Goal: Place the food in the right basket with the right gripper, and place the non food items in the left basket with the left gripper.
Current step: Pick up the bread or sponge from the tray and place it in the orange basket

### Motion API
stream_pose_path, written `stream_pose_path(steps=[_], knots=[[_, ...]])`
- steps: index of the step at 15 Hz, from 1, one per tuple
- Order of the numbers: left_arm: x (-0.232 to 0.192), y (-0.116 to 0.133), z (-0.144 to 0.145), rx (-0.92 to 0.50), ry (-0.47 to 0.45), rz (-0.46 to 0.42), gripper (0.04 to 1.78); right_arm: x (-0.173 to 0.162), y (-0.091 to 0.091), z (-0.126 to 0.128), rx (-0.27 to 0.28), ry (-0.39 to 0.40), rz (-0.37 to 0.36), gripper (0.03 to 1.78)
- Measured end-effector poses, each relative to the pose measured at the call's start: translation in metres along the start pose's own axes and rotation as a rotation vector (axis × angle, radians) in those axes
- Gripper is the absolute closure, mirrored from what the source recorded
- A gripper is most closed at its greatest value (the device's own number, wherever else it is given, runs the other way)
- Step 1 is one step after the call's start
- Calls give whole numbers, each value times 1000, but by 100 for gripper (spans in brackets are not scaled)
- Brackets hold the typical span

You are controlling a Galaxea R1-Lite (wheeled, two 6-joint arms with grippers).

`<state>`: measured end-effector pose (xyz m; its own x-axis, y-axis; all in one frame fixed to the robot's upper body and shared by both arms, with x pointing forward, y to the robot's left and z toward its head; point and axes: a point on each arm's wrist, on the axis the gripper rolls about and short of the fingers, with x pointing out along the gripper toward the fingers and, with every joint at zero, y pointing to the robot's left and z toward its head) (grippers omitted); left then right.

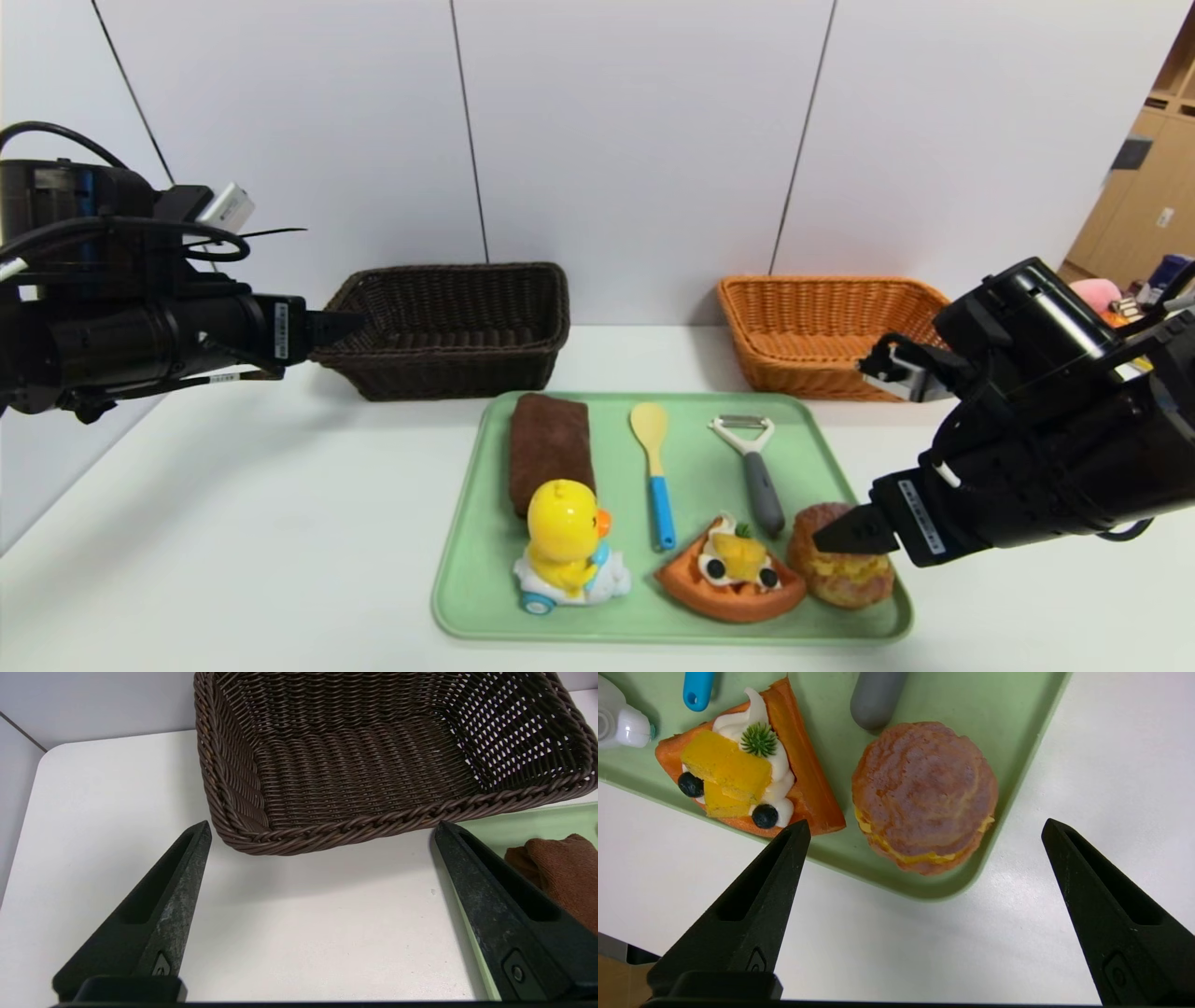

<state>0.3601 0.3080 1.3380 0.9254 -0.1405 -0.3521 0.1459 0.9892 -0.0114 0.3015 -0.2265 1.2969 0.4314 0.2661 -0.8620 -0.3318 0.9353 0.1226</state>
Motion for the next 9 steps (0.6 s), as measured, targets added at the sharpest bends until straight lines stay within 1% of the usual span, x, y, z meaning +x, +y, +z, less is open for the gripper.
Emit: stream_pose_path(steps=[4,9], knots=[[1,0,-9,-1,6,0,13,14,5,-4,-22,-37,13,10],[1,0,-14,-5,19,0,13,26,6,-5,-26,-1,-13,10]])
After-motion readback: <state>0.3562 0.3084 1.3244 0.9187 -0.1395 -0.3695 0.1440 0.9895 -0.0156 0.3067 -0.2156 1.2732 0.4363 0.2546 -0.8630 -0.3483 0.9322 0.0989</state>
